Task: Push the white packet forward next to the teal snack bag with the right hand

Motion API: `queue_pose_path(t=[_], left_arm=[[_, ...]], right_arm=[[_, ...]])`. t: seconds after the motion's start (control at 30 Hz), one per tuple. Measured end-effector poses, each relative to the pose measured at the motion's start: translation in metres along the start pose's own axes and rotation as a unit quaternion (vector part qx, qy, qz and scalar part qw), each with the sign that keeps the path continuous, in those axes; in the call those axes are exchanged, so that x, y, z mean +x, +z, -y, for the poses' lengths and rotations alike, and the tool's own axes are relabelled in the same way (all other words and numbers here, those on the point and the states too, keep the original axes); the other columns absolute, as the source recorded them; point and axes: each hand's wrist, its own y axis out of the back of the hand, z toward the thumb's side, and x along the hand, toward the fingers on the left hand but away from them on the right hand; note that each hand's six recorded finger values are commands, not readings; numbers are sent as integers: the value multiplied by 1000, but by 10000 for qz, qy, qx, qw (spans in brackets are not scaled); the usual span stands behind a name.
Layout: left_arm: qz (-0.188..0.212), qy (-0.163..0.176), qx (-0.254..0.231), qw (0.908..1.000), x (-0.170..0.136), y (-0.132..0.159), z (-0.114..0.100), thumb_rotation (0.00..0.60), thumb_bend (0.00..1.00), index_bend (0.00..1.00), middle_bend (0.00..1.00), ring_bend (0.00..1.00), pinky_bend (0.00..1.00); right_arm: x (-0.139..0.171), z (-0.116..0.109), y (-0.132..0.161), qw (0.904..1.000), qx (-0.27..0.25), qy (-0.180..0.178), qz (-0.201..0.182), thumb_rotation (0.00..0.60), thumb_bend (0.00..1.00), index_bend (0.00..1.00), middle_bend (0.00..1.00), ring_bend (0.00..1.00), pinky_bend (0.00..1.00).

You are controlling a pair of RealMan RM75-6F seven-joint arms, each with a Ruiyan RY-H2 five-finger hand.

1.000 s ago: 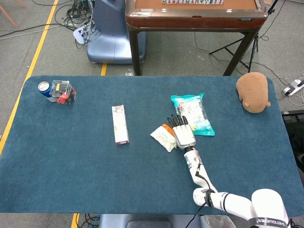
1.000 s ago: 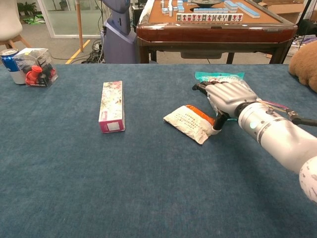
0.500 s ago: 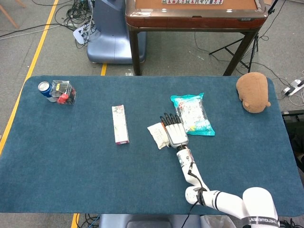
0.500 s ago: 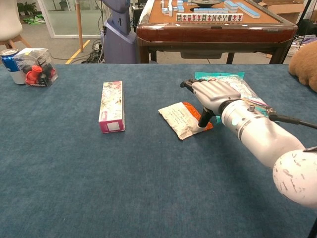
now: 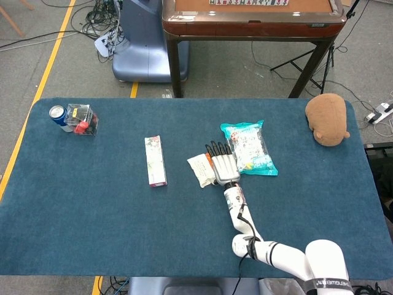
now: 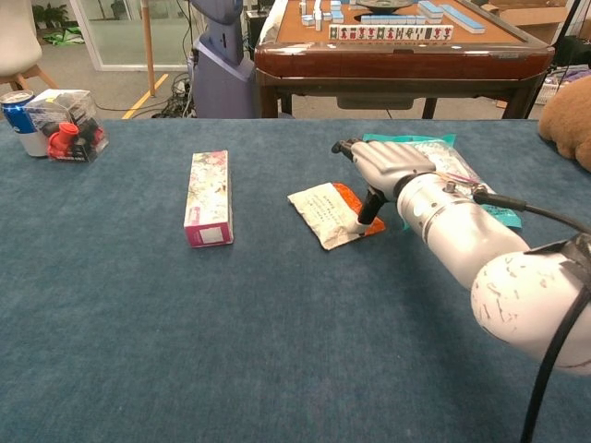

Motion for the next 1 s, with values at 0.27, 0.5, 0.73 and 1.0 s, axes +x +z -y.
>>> queue_pose_path(t=[0.27, 0.5, 0.73, 1.0], left_arm=[[78, 46, 53, 9999, -3, 5, -2, 600, 203, 296, 306, 212, 414], [282, 59, 148, 9995, -8, 17, -1, 600, 203, 296, 306, 212, 414], [459, 18, 239, 9987, -12, 29, 2, 600, 203, 296, 306, 212, 414], [681, -43, 338, 9971, -17, 45, 8, 600, 203, 296, 306, 212, 414]], right_arm=[[16, -15, 10, 9993, -208, -159, -262, 600, 0, 80, 15, 0, 83], [49, -42, 2, 9977, -330, -398, -437, 600, 0, 80, 16, 0, 83], [96, -69, -39, 9977, -131, -576, -336, 600, 0, 80, 16, 0, 84], [154, -92, -95, 9972, 259, -696, -124, 600, 0, 80, 19, 0, 83]])
